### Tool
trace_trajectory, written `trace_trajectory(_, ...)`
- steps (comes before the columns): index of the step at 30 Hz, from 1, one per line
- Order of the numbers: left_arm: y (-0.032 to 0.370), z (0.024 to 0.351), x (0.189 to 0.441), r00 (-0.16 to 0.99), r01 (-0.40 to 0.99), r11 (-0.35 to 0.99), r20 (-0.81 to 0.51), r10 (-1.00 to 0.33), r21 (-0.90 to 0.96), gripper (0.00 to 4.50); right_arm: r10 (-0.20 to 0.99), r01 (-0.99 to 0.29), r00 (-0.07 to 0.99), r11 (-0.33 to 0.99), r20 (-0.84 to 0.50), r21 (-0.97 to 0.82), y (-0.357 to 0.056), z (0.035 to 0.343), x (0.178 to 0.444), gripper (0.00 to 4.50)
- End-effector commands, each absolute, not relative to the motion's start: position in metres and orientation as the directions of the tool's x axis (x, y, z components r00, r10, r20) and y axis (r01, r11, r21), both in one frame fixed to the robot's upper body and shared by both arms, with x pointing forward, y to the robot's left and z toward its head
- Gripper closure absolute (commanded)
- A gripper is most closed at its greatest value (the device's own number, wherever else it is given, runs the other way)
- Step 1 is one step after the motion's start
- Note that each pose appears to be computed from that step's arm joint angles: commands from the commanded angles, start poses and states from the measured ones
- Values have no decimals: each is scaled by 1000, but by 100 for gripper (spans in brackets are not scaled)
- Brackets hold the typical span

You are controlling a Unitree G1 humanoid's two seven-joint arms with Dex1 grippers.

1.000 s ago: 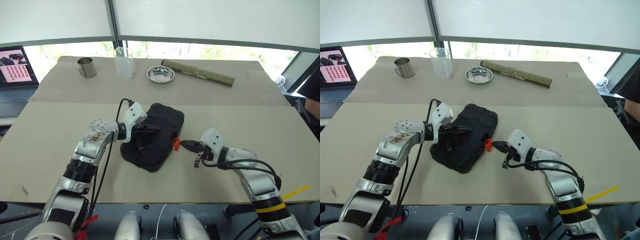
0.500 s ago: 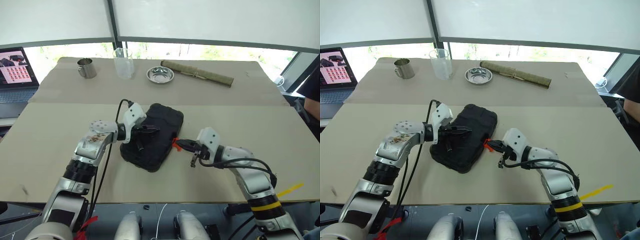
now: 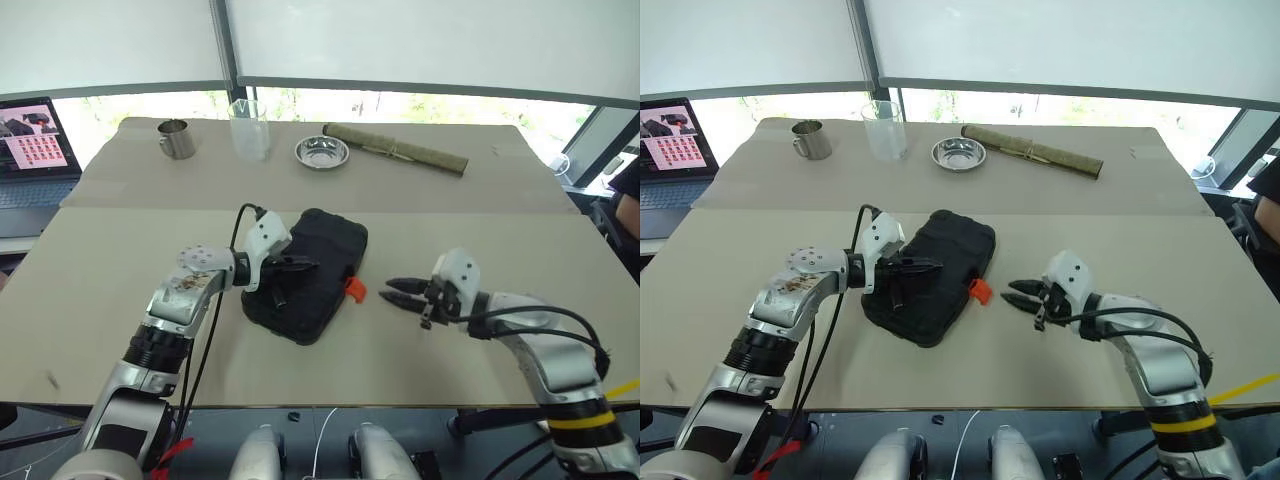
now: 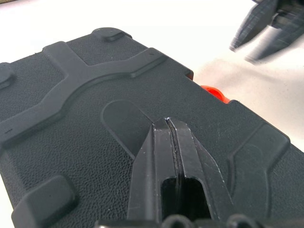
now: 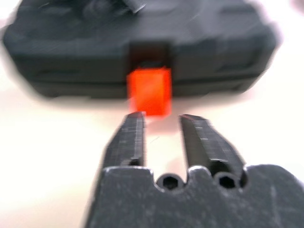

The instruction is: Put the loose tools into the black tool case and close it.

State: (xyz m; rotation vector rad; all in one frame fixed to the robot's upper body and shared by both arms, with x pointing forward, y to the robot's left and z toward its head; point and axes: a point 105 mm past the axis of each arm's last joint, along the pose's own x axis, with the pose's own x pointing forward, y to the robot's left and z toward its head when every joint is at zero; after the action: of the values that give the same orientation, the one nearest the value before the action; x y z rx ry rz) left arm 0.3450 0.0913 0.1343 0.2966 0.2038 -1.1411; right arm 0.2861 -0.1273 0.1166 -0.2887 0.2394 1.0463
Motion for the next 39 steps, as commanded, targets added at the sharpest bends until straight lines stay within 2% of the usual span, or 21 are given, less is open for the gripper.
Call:
trace_trajectory(1,97,108,340,387,915,400,-379,-840,50,450,806,-876,482,447,-343,-182,-116,125,291,132)
trace_trajectory(2,96,108,340,384,917,397,-381,-841,49,450,801,-877,481,438,-357,-198,-114,125,294,99)
trace_trajectory(10,94,105,336,374,920,389,-386,-843,42,450,761,-864,504,437,-408,-251,-106,125,320,99)
trace_trajectory(18,97,106,337,382,917,397,-386,-840,44,450,770,-880,475,412,-427,-238,-102,120,325,99)
trace_trajectory(25,96,106,336,385,915,400,-384,-839,43,450,775,-883,469,407,-423,-234,-101,114,328,331)
trace_trajectory(39,98,98,333,370,915,402,-421,-828,13,450,837,-875,474,414,-273,-251,-111,132,324,334)
